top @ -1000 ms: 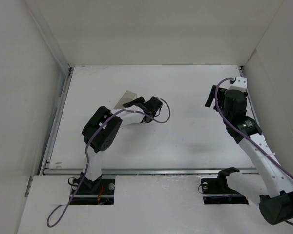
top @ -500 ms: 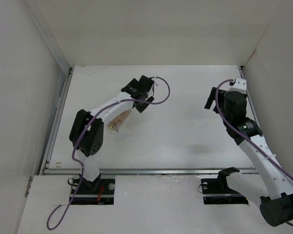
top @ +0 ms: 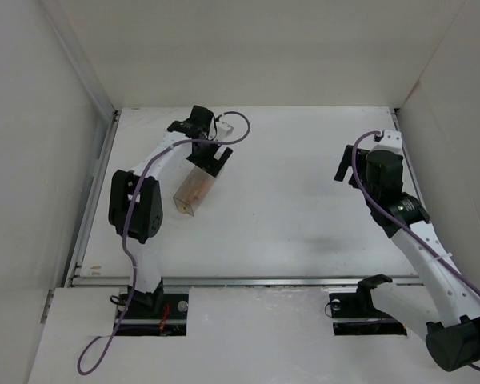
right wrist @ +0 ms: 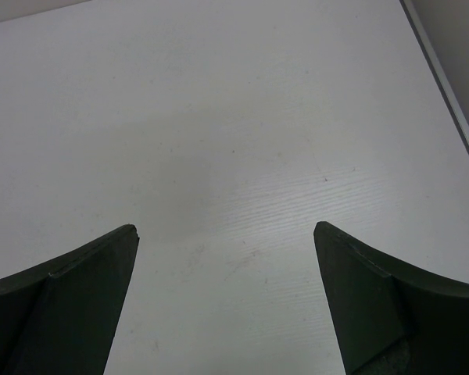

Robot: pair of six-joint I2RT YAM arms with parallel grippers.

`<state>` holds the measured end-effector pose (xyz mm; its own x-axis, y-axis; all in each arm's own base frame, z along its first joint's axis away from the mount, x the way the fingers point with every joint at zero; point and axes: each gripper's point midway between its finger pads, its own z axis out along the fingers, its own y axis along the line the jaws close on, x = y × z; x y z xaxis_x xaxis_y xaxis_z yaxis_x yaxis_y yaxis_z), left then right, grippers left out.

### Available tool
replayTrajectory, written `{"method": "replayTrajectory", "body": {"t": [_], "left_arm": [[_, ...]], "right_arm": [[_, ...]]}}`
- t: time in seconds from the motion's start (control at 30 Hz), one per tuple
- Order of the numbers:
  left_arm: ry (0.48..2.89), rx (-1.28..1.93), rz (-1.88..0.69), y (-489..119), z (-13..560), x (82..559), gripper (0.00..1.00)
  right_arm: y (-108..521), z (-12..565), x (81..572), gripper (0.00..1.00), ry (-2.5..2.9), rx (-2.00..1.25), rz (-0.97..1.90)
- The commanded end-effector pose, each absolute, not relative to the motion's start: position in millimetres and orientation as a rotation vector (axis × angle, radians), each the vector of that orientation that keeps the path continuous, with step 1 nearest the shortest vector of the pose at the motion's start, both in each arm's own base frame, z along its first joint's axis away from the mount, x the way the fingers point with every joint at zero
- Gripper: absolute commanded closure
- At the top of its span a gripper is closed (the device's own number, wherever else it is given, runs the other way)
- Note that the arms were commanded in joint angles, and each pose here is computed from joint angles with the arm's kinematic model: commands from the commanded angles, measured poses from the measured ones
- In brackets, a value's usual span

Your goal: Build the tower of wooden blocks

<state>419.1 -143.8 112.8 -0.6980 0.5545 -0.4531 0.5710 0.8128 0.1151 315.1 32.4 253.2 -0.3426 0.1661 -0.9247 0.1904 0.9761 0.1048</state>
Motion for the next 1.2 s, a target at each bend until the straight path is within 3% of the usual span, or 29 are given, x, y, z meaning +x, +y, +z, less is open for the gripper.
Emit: {"method": "replayTrajectory", "body": {"t": [0.0,0.23,0.37,0.4,0.5,0.53,0.6,0.77,0.97,1.17], "left_arm": [[2.565,0.822,-0.187,-151,113,412,0.0],[2.603,0.78,-0.157,-139,97,418,0.0],[2.625,0.776,-0.19,-142,89,414,0.27],[2.641,0.766,-0.193,-141,85,410,0.41],[2.62,0.766,-0.211,-143,92,410,0.63],[2.623,0.756,-0.226,-145,92,409,0.81],[2.623,0.756,-0.226,-145,92,409,1.0],[2.604,0.761,-0.137,-158,98,410,1.0],[2.347,0.835,0.458,-170,118,419,1.0],[2.231,0.875,0.684,-178,111,420,1.0]], "right_arm": [[37,262,315,0.0,1.914,0.253,0.001],[38,262,315,0.0,1.917,0.247,0.01],[38,262,315,0.0,1.917,0.247,0.01],[38,262,315,0.0,1.917,0.247,0.01],[38,262,315,0.0,1.917,0.247,0.01],[38,258,314,0.0,1.925,0.246,0.007],[40,260,316,0.0,1.919,0.241,0.019],[41,260,316,0.0,1.918,0.25,0.025],[41,256,315,0.0,1.925,0.258,0.028],[40,254,314,0.0,1.934,0.256,0.024]]}}
